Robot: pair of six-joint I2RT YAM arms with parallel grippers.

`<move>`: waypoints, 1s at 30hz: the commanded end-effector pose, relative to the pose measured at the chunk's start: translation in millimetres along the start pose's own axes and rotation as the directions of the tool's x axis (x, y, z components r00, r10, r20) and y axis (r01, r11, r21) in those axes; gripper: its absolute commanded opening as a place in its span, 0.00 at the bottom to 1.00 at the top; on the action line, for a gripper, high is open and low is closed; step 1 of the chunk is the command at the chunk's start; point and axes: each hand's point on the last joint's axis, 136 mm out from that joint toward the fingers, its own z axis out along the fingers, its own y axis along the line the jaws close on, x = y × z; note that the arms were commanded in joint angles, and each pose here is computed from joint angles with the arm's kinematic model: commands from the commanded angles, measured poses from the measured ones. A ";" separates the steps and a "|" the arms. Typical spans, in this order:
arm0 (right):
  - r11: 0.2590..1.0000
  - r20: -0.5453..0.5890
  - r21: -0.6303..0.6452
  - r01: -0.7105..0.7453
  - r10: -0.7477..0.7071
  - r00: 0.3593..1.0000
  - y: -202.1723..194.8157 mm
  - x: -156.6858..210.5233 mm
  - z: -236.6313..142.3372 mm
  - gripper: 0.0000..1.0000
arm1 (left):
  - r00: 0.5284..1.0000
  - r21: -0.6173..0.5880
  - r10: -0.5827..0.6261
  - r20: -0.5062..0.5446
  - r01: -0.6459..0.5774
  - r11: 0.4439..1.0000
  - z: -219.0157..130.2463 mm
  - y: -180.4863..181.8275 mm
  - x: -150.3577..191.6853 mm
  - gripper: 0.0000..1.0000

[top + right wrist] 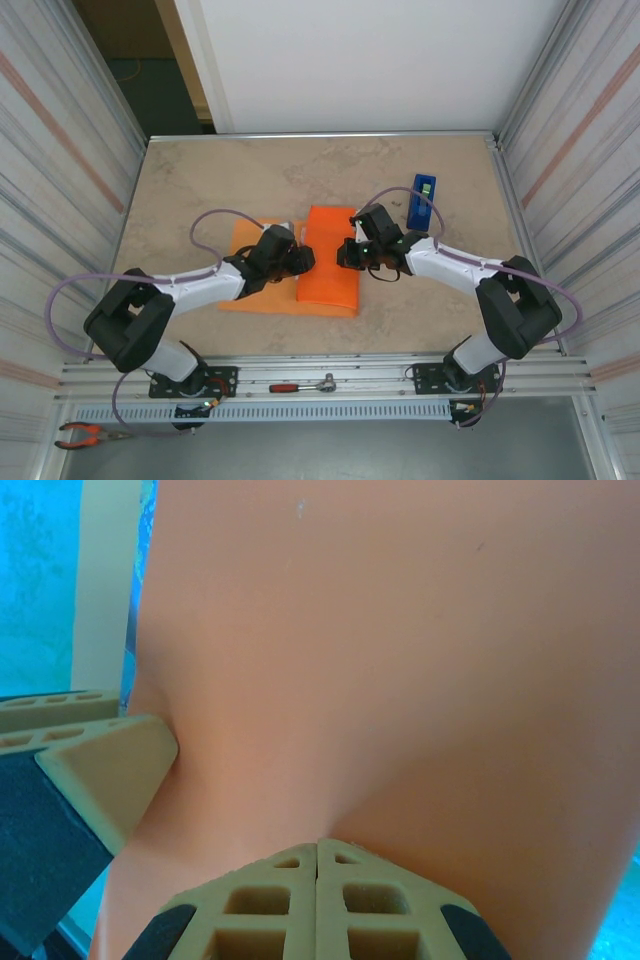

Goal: Wrap the gift box in paper

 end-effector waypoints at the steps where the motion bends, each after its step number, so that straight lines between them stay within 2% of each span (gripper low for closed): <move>1: 1.000 0.017 -0.001 0.003 -0.003 1.000 8.9 -8.3 -9.6 0.00 | 0.997 -0.116 -0.011 -0.073 0.003 0.993 2.9 28.4 32.0 0.42; 13: 1.000 0.019 -0.003 0.000 0.000 1.000 16.6 -14.1 0.1 0.00 | 0.999 -0.162 -0.032 -0.038 0.025 0.986 2.3 25.8 38.3 0.41; 30: 0.998 -0.013 0.048 -0.051 0.052 0.999 -21.7 -4.5 10.5 0.00 | 0.999 -0.153 -0.002 -0.049 -0.006 0.988 4.6 24.8 40.7 0.42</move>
